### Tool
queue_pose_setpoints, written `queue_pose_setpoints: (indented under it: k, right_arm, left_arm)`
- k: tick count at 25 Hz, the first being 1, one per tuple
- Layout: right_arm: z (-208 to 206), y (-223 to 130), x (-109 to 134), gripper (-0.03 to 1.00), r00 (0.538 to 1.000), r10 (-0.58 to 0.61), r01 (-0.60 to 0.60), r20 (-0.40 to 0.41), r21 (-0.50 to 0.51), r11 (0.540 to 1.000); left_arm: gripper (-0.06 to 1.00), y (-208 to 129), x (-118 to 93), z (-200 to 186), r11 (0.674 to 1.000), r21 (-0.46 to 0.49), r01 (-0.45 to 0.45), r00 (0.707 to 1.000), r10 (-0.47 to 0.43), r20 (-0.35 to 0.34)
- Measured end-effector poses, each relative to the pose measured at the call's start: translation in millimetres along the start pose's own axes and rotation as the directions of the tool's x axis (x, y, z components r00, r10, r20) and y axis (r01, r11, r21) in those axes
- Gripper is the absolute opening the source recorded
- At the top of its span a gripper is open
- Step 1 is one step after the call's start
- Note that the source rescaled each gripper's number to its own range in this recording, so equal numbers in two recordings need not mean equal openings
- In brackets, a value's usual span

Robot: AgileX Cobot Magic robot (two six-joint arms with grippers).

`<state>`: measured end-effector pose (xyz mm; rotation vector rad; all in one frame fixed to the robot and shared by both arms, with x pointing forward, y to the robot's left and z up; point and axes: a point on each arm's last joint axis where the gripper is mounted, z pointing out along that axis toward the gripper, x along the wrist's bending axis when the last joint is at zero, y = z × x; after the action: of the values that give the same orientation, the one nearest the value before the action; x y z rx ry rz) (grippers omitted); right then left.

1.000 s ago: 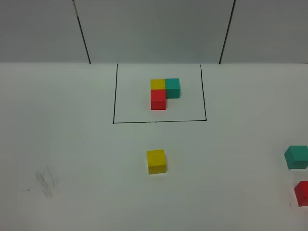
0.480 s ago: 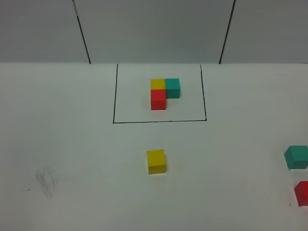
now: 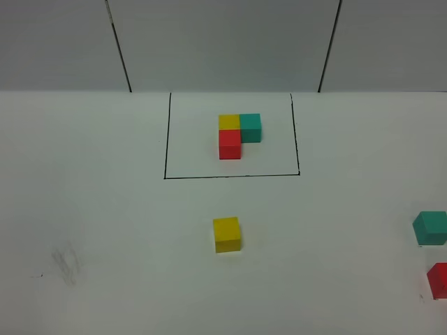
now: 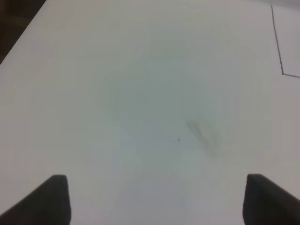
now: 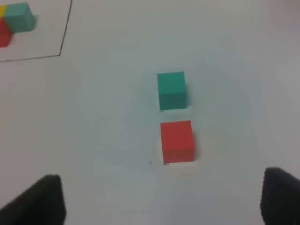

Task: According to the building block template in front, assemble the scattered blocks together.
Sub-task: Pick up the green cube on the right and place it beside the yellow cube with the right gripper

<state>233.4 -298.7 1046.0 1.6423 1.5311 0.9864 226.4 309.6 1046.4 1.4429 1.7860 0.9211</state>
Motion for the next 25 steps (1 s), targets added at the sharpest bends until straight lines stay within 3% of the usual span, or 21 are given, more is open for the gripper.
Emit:
queue_pose_setpoints:
  k: [25]
  right_arm:
    - [0.0,0.0,0.0,0.71,1.000,0.005,-0.005,0.000,0.000,1.000]
  left_arm:
    - [0.64,-0.2,-0.1,1.0,1.000,-0.002,0.002,1.000,-0.002,0.000]
